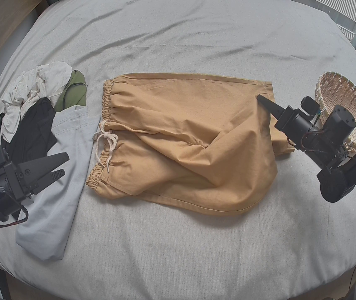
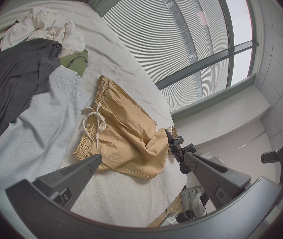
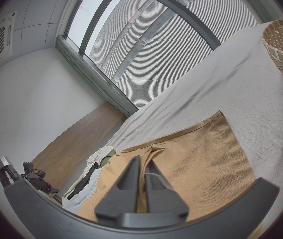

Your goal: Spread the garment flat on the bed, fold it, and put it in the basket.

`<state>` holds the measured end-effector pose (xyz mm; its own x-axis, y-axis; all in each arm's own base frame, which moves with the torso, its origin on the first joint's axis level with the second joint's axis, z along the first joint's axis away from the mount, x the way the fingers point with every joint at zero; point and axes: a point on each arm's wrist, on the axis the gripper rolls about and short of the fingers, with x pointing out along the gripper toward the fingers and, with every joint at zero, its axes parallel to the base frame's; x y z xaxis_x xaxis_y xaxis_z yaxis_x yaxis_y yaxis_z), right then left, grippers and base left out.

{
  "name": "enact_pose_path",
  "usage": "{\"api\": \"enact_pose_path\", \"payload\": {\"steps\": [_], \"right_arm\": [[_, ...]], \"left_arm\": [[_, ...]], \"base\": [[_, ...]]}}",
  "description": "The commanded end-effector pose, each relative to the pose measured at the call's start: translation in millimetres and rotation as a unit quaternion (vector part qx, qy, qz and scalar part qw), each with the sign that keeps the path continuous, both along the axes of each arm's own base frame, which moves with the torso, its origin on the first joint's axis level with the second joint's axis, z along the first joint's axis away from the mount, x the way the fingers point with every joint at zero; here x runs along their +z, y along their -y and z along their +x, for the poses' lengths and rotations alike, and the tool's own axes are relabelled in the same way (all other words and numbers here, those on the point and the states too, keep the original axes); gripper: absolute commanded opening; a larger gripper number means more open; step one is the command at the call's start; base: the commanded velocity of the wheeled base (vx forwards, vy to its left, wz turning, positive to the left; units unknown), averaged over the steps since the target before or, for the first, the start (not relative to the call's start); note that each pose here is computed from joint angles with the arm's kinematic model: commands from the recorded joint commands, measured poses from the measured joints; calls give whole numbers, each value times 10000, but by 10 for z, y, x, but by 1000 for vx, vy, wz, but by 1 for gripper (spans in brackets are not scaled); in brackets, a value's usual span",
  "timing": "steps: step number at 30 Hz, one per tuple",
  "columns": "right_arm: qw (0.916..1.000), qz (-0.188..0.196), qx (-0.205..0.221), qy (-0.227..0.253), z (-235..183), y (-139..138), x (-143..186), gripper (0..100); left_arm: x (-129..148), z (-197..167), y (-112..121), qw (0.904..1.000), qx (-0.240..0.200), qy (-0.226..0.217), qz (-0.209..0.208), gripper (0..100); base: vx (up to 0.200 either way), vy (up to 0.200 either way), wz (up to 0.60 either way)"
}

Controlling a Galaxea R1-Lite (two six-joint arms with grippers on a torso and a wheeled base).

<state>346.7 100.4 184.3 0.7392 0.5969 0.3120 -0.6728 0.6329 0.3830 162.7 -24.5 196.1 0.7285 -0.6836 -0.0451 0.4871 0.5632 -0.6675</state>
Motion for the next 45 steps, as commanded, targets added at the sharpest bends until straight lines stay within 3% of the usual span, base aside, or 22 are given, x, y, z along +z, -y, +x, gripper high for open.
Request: {"api": "enact_pose_path", "payload": {"steps": [1,5,8,12,17,19,30,39,45], "right_arm": [[9992,115,-376,56,107,66,35,100],[9977,184,-633,183,42,168,139,100],[9971,101,-750,55,-389,331,273,100],[9963,-197,-801,-244,-695,394,186,100],[9876,-835,-769,-1084,-1088,495,-239,100],[9852,-1057,-706,-1154,-1142,511,-338,100],[9722,-1838,-266,-1427,-1138,526,-700,100],[9675,-1932,-7,-1628,-1079,455,-847,100],[9689,-1926,147,-1545,-1020,365,-933,100]], "left_arm": [[-14,1,1,10000,-2,-31,0,100],[-28,-6,-3,10000,13,-54,2,100],[-54,-21,-3,10000,13,-69,3,100],[-63,-30,-2,10000,6,-23,0,100],[-82,-52,-1,10000,-2,-6,-7,100],[-94,-56,-1,10000,-2,-29,-5,100],[-100,-61,-4,10000,14,-47,-16,100],[-100,-65,-4,10000,14,-39,-16,100],[-102,-70,-4,10000,14,-39,-16,100]], "base": [[0,0,0],[0,0,0],[0,0,0],[0,0,0],[0,0,0],[0,0,0],[0,0,0],[0,0,0],[0,0,0]]}}
